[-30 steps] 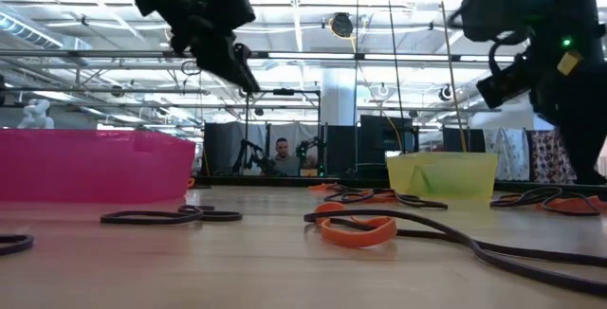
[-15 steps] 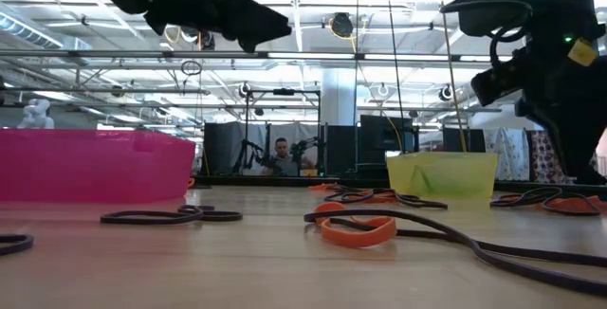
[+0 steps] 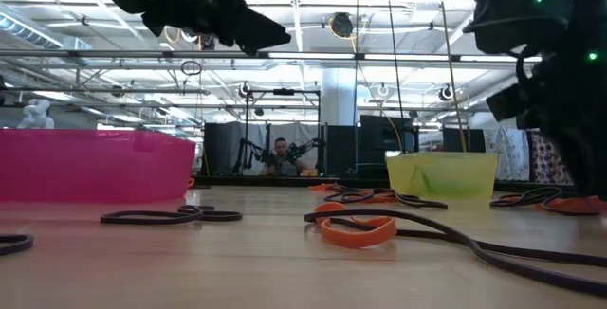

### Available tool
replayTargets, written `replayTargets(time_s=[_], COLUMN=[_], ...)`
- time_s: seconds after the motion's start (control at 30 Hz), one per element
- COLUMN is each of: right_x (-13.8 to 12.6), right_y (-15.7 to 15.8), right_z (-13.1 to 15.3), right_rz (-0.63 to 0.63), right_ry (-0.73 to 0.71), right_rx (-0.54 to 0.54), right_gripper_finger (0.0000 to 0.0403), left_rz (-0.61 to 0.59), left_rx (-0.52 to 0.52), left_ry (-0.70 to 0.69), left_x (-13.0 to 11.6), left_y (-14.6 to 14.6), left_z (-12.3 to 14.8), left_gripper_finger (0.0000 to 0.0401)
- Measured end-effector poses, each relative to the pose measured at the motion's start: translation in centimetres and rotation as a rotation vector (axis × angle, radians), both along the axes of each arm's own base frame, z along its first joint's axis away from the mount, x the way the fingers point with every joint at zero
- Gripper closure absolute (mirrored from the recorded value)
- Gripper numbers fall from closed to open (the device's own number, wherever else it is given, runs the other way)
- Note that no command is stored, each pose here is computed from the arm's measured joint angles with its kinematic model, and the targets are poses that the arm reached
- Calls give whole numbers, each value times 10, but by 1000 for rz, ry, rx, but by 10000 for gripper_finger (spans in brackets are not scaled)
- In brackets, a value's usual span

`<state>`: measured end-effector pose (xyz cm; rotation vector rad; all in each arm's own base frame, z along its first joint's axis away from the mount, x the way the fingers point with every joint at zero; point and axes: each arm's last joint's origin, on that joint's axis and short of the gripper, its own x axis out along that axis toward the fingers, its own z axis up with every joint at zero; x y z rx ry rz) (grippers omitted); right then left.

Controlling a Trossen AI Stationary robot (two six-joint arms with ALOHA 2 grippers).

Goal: Sort rubber bands into baskets
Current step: Put the orange rubber band into the pink bin

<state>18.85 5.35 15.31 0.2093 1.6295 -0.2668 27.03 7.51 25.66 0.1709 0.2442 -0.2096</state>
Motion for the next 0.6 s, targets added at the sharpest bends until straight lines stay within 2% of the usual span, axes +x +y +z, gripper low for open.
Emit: replayTargets(time_s=[0.27, 0.37, 0.5, 0.6], right_x=[-2, -3, -5, -1], right_y=[-1, -2, -4, -3], right_z=[-14, -13, -4, 9], right_rz=[40, 43, 29, -3], right_ry=[-52, -31, 35, 56], right_rx=[18, 16, 1, -14], right_gripper_finger=[272, 309, 386, 392], left_rz=[-7, -8, -8, -7], left_rx=[19, 22, 25, 30], left_ry=[13, 15, 7, -9], left_x=[-3, -3, -3, -3], left_y=[-1, -1, -1, -1], left_z=[-10, -11, -10, -9], left_gripper_finger=[246, 246, 246, 246])
